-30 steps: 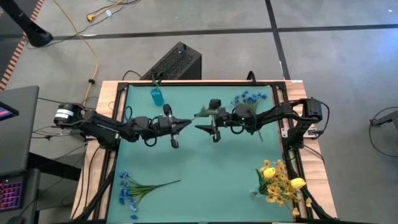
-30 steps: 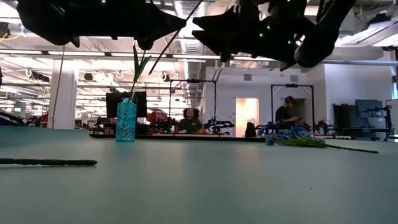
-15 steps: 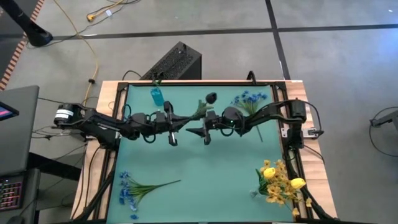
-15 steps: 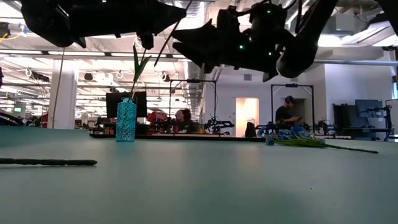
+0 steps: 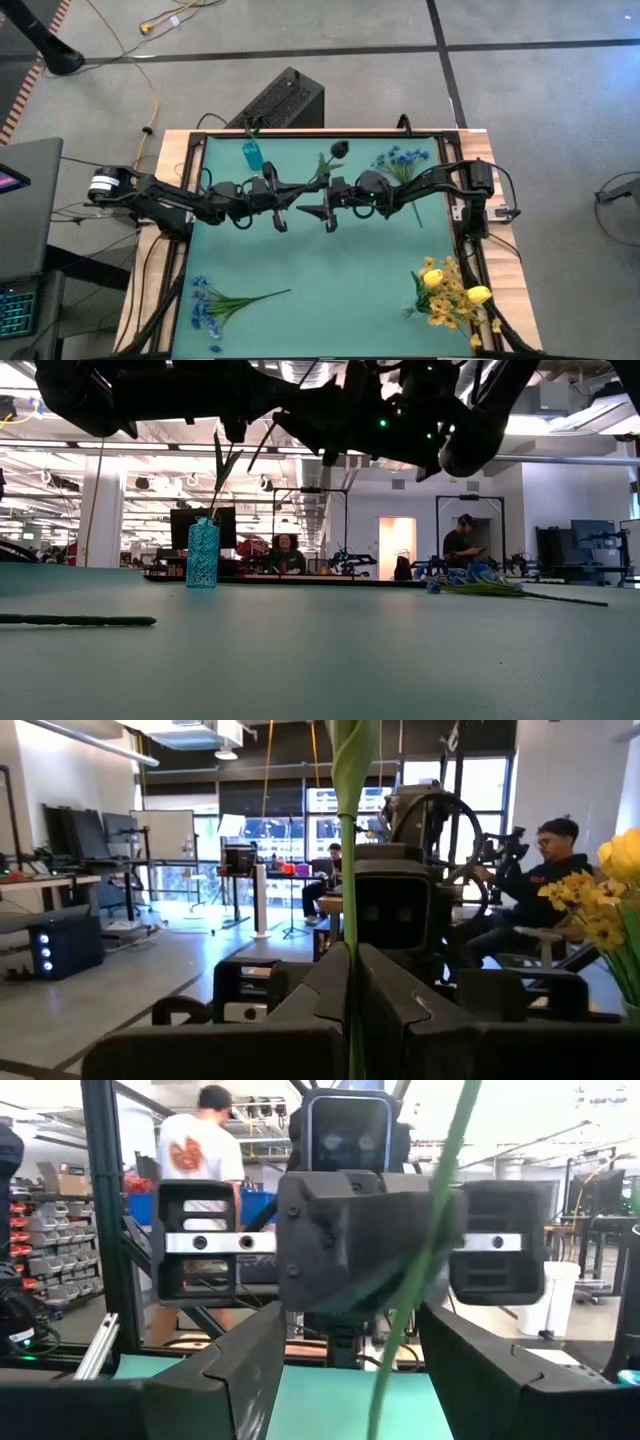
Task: Sort flowers into vase by color
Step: Put the black tulip into the blue vase
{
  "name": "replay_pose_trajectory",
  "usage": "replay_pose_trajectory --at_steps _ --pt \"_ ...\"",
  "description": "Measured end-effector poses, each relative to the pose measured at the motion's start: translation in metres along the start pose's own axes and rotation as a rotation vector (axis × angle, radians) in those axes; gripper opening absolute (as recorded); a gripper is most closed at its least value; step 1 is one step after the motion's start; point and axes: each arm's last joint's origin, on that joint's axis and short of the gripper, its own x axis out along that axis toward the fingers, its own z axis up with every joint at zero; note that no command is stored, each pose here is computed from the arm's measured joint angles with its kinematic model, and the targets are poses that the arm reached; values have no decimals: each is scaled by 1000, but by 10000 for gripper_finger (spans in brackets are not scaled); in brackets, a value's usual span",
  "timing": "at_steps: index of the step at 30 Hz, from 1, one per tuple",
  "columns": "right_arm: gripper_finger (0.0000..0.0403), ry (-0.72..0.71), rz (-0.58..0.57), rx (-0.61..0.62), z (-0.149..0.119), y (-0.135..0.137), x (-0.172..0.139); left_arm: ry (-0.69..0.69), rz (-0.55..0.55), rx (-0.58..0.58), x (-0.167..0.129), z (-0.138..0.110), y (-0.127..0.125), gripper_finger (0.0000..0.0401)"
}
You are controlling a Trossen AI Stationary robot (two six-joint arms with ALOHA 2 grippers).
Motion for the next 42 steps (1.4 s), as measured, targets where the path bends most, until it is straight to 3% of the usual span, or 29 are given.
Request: replay_pose_trajectory --at_steps 6,15,22,28,34,42 --pt "223 62 -4 -7 -4 -1 3 -19 1 3 0 2 0 0" --pt "101 70 -70 -10 -4 -6 2 -12 3 11 0 1 0 0" --pt "32 87 -81 -8 -6 -10 1 1 6 13 0 0 0 0" --pt "15 151 -85 7 -12 -10 1 59 12 41 0 -6 0 5" --pt "15 298 -94 39 -26 -10 -3 176 13 2 -3 -12 1 65" --pt "15 417 -100 67 -37 -10 -7 252 43 -62 -12 -2 9 161"
